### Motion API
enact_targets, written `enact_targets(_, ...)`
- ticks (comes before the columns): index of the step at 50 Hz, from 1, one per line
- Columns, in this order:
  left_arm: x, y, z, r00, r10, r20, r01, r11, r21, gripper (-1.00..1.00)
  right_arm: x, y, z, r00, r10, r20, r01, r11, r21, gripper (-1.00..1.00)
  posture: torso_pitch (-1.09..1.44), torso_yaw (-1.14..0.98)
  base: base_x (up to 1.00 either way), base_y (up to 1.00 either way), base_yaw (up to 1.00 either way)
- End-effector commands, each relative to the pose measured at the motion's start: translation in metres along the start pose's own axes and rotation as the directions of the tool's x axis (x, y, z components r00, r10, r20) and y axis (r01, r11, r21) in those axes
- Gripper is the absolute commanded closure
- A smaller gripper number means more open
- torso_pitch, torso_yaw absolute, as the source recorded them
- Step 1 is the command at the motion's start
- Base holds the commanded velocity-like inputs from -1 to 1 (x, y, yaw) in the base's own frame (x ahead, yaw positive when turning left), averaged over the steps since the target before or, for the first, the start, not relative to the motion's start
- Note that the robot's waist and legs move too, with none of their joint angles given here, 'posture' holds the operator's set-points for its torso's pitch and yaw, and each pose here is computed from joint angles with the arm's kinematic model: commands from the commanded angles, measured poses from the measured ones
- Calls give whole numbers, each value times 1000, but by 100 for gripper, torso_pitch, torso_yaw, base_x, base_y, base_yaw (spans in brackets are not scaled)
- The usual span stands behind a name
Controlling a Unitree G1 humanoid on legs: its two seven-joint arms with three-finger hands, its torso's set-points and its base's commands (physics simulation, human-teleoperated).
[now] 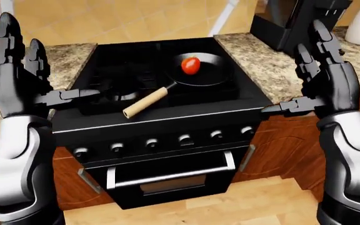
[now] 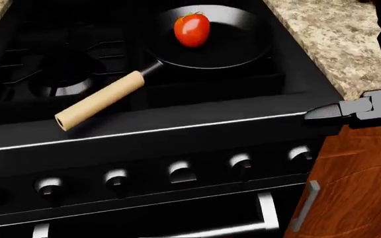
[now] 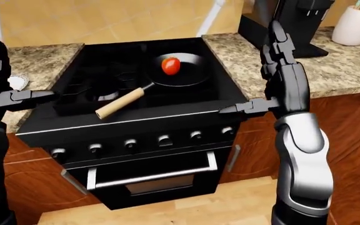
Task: Pick the tomato from the pan and place it on the plate.
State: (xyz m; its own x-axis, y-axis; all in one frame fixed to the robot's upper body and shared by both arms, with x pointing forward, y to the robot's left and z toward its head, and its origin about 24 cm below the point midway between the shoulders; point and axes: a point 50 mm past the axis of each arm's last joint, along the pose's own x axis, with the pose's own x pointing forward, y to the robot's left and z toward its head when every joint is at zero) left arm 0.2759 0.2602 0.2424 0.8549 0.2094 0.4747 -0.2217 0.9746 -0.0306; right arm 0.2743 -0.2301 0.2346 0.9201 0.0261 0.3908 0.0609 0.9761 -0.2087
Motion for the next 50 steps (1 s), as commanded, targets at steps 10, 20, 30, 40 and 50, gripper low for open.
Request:
enact_targets(10,3,1,23,994,5,107,-7,1000,11,-100,2,0,19,996,7,94,-5,1000,-18,-100,0,0,24,21,0)
enact_targets(20,2,1,23,994,2,109,-3,1000,14,-100,2,0,18,996,5,93,-3,1000,-21,-100,0,0,24,20,0)
enact_targets(30,2,0,26,993,-2,118,-1,1000,22,-100,3,-4,21,995,-6,99,8,1000,-26,-100,0,0,23,18,0)
enact_targets(40,1,1,28,992,-4,124,1,1000,26,-100,5,-5,23,996,-9,91,10,1000,-18,-100,0,0,3,0,0)
enact_targets(50,-5,0,37,981,-44,189,42,999,15,-100,10,-4,25,998,1,69,3,998,-59,-100,0,0,0,0,0)
